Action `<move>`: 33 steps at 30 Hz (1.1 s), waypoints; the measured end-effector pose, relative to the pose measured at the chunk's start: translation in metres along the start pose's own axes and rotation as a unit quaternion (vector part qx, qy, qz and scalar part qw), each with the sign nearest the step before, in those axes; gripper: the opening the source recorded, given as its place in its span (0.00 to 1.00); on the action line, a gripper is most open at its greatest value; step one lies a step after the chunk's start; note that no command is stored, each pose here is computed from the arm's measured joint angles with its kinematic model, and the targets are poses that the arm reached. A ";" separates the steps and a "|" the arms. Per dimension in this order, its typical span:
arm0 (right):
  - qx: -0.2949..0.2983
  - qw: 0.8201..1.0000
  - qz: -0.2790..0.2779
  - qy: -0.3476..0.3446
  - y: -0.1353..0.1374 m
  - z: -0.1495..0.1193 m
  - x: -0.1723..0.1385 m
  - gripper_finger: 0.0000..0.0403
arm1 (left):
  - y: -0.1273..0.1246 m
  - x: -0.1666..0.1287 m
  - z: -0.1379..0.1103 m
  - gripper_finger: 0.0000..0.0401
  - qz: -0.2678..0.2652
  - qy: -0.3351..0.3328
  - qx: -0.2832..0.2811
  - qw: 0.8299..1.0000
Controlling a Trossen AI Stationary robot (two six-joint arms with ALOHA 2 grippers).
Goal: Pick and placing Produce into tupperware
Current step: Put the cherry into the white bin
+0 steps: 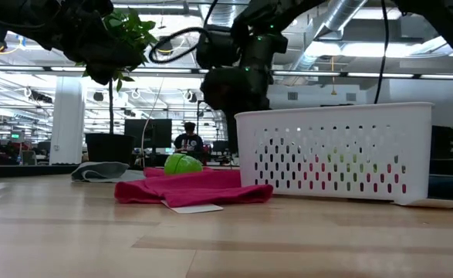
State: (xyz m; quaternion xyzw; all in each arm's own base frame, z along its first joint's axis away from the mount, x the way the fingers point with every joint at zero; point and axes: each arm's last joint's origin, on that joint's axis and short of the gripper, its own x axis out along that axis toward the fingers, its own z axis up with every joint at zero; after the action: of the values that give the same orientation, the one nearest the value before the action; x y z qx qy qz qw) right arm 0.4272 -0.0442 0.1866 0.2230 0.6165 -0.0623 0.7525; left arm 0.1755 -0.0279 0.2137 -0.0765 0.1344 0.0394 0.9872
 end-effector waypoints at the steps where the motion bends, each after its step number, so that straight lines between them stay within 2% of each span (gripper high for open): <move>1: -0.001 1.000 -0.001 0.002 0.000 -0.001 0.001 0.40 | 0.000 0.000 0.000 0.02 0.000 0.001 0.000 1.000; 3: -0.007 1.000 0.004 -0.015 0.003 0.004 0.003 0.40 | 0.000 0.000 0.000 0.02 0.001 0.002 0.001 1.000; 14: -0.012 1.000 0.006 -0.020 0.002 0.005 0.006 0.37 | 0.000 0.000 -0.001 0.02 -0.001 0.003 0.000 1.000; 33: -0.018 1.000 0.003 -0.003 0.001 0.002 0.006 0.28 | 0.000 0.000 -0.001 0.02 -0.001 0.005 -0.001 1.000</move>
State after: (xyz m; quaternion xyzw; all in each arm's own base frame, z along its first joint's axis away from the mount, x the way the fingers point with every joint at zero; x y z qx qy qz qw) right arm 0.4309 -0.0426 0.1814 0.2114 0.6147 -0.0495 0.7583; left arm 0.1753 -0.0280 0.2128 -0.0774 0.1390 0.0378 0.9865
